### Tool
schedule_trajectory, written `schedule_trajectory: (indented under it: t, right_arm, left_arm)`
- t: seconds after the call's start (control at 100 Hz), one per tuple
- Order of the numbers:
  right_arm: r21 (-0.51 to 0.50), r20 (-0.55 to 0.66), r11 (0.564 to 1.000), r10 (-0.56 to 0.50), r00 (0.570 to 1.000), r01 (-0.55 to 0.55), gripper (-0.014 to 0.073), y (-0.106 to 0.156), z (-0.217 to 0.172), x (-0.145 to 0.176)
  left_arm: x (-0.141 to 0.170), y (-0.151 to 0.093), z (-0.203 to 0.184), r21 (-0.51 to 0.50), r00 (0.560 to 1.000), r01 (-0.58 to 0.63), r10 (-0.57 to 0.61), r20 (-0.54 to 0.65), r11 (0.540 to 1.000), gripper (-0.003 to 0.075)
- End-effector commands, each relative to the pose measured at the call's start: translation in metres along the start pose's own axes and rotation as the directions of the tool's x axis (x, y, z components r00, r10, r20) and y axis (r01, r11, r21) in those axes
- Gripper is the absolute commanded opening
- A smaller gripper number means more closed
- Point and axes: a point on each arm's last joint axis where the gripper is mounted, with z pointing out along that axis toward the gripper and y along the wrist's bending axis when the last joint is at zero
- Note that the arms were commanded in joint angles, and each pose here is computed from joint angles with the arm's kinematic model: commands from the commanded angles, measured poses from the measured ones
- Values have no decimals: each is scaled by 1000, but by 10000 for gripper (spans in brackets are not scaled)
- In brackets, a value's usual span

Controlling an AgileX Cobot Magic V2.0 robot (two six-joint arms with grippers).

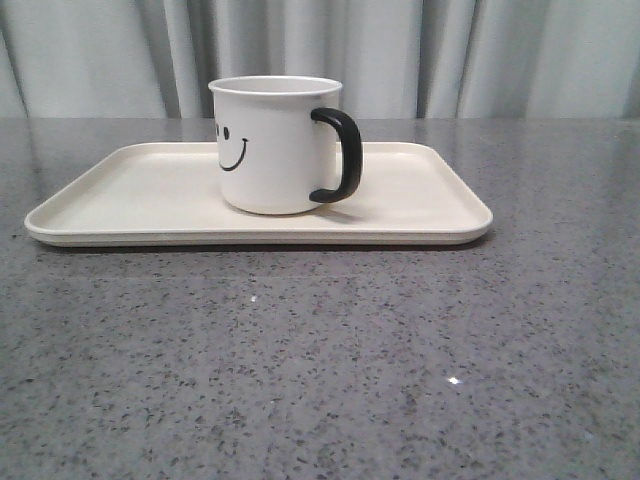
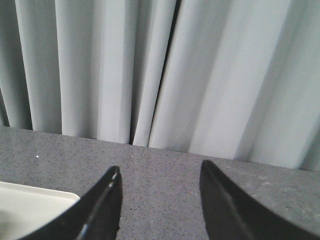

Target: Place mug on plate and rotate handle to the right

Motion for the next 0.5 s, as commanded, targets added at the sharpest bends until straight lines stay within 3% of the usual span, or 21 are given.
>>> schedule_trajectory:
  t: [0.0,0.32,0.4,0.49]
  right_arm:
    - [19,92,1000,-18,996,16,371,-2,-2,-14]
    - [19,92,1000,-18,996,16,371,-2,-2,-14]
    - [19,91,1000,-18,996,16,371,-2,-2,-14]
    - [18,85,1000,-18,996,16,371,-2,-2,-14]
  left_arm:
    - [6,10,-41,-44,997,18,-15,79,999,284]
    - [61,25,-89,-173,997,50,-40,63,984,261]
    - [77,27,-95,-201,997,62,-53,50,978,207]
    - [97,28,-98,-229,999,50,-46,22,972,65]
